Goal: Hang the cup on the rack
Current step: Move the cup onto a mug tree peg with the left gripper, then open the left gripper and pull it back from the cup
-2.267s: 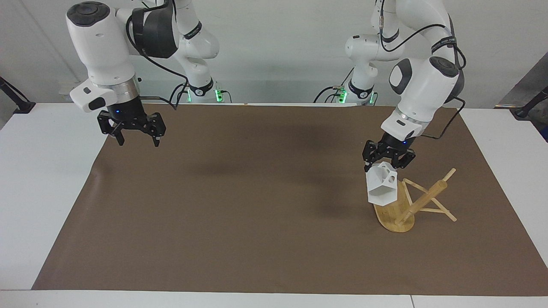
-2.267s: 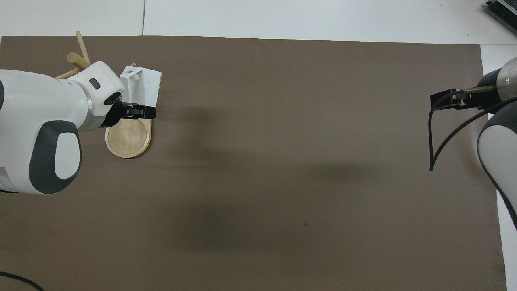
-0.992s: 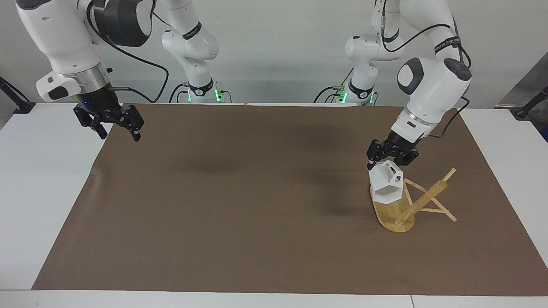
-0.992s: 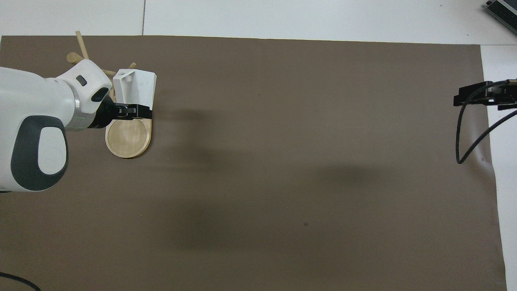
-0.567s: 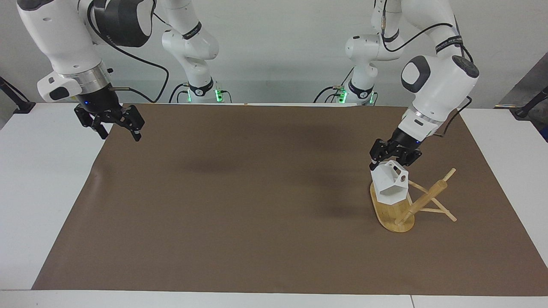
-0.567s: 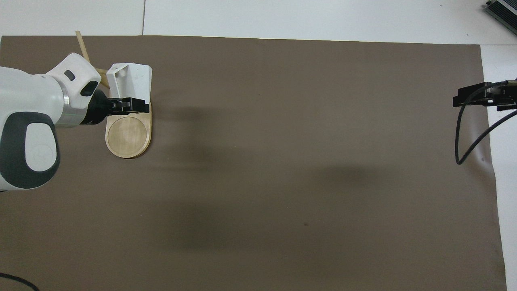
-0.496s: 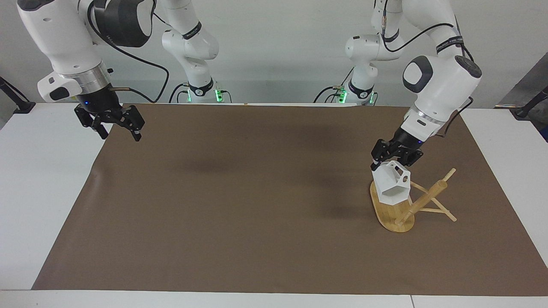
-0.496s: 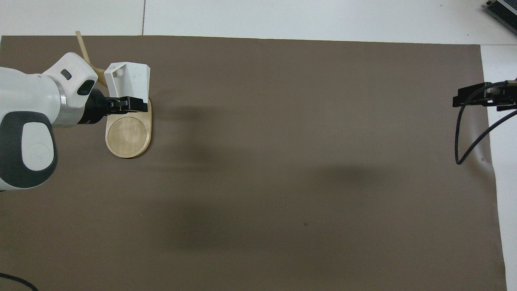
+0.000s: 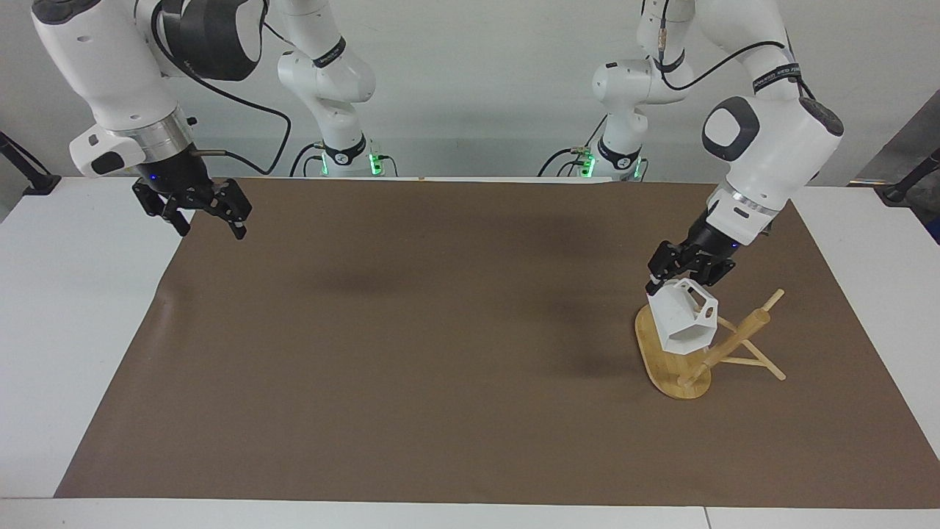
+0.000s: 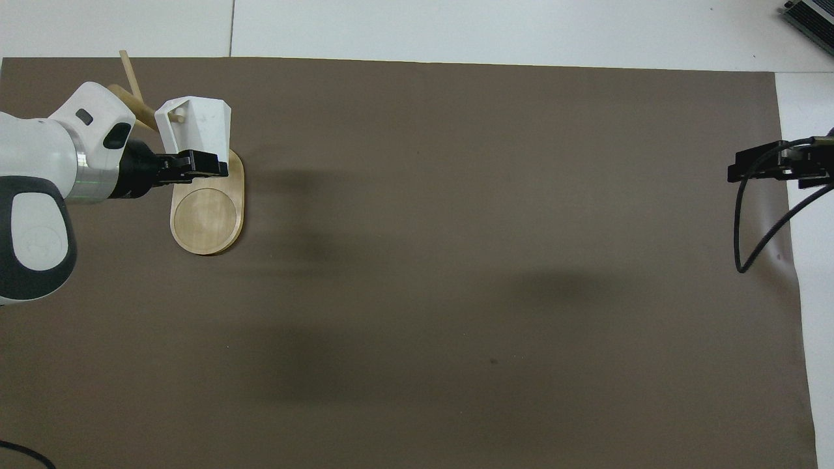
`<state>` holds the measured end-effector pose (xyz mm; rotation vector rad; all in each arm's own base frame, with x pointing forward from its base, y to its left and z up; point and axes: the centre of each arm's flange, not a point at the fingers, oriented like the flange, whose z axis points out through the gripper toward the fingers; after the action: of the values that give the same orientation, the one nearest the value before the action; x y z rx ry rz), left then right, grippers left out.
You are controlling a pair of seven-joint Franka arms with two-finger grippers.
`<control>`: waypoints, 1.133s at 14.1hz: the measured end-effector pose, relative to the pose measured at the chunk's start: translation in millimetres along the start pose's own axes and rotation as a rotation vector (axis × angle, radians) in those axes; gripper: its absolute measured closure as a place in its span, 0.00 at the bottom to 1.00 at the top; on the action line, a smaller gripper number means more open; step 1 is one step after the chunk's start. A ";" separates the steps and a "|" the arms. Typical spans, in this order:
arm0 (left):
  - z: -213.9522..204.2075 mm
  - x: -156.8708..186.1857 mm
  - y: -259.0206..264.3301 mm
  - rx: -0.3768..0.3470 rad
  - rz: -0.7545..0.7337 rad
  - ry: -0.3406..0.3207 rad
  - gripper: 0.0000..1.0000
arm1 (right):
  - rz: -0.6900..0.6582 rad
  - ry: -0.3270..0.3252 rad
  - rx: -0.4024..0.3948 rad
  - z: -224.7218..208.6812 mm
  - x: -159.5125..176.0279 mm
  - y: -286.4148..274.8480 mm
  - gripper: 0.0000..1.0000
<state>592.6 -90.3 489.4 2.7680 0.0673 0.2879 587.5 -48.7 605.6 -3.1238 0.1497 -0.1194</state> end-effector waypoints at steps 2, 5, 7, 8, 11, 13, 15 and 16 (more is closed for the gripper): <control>0.5 -0.9 -3.1 -0.004 -0.011 -0.012 0.32 | 0.000 -0.011 -0.001 0.1 -1.7 0.2 0.00; -1.3 -0.3 -12.5 -0.002 -0.029 -0.020 0.32 | -0.003 -0.011 0.000 0.0 -1.9 -1.5 0.00; -2.8 0.6 -16.5 -0.002 -0.037 -0.018 0.33 | -0.010 -0.011 0.000 0.2 -2.0 -5.6 0.00; -3.2 0.8 -17.9 -0.002 -0.040 -0.018 0.33 | -0.011 -0.011 0.001 0.2 -2.0 -6.4 0.00; -4.7 1.5 -20.6 -0.001 -0.045 -0.017 0.26 | -0.011 -0.011 0.001 0.3 -2.0 -6.5 0.00; -7.4 1.6 -22.1 0.000 -0.046 -0.015 0.05 | -0.011 -0.011 0.001 0.3 -2.1 -6.5 0.00; -14.4 -0.9 -19.8 -0.001 -0.041 -0.021 0.00 | -0.011 -0.011 0.001 0.3 -2.1 -6.5 0.00; -20.5 -3.6 -18.3 -0.001 -0.039 -0.029 0.00 | -0.011 -0.011 0.001 0.3 -2.1 -6.5 0.00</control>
<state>584.6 -66.4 501.1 2.7656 0.1132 0.2373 586.1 -42.0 605.2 -3.1245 0.1316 -0.1016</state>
